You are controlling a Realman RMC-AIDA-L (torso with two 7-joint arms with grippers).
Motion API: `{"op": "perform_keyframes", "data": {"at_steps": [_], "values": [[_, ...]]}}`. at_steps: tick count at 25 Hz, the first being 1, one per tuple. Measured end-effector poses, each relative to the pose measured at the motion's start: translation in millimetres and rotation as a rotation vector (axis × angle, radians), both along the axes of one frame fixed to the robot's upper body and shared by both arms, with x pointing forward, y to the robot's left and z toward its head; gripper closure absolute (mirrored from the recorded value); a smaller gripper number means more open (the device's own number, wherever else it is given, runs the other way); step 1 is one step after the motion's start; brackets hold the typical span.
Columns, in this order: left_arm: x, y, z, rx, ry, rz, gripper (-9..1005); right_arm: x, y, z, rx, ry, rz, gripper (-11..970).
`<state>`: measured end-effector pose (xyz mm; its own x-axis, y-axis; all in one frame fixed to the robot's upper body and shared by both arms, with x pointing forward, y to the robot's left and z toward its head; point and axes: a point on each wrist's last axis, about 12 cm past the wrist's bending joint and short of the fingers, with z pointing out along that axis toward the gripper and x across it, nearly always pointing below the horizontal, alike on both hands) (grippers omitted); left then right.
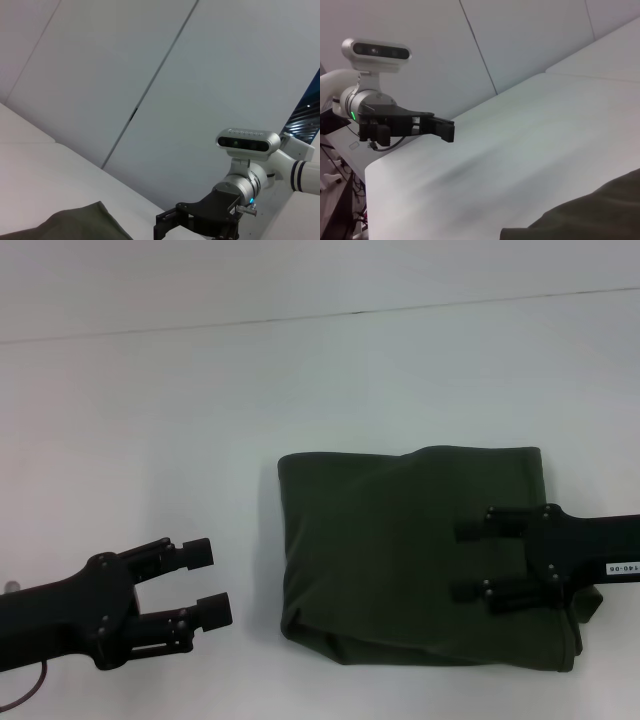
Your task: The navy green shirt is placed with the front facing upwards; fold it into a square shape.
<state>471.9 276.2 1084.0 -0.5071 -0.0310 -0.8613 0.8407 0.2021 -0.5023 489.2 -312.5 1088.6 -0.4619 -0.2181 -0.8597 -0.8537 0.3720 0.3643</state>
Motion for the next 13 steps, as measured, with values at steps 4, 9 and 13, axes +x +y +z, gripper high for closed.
{"op": "perform_keyframes", "data": {"at_steps": [4,9,13], "values": [[0.1,-0.2,0.0,0.000,0.000,-0.001,111,0.6,0.8,-0.2,0.000,-0.001,-0.002,35],[0.8,-1.0,0.2,-0.002,0.000,-0.002,111,2.0,2.9,0.3,0.003,-0.004,0.002,35],[0.9,-1.3,0.0,-0.001,0.001,-0.003,111,2.8,5.4,0.4,0.007,-0.006,0.006,35]]}}
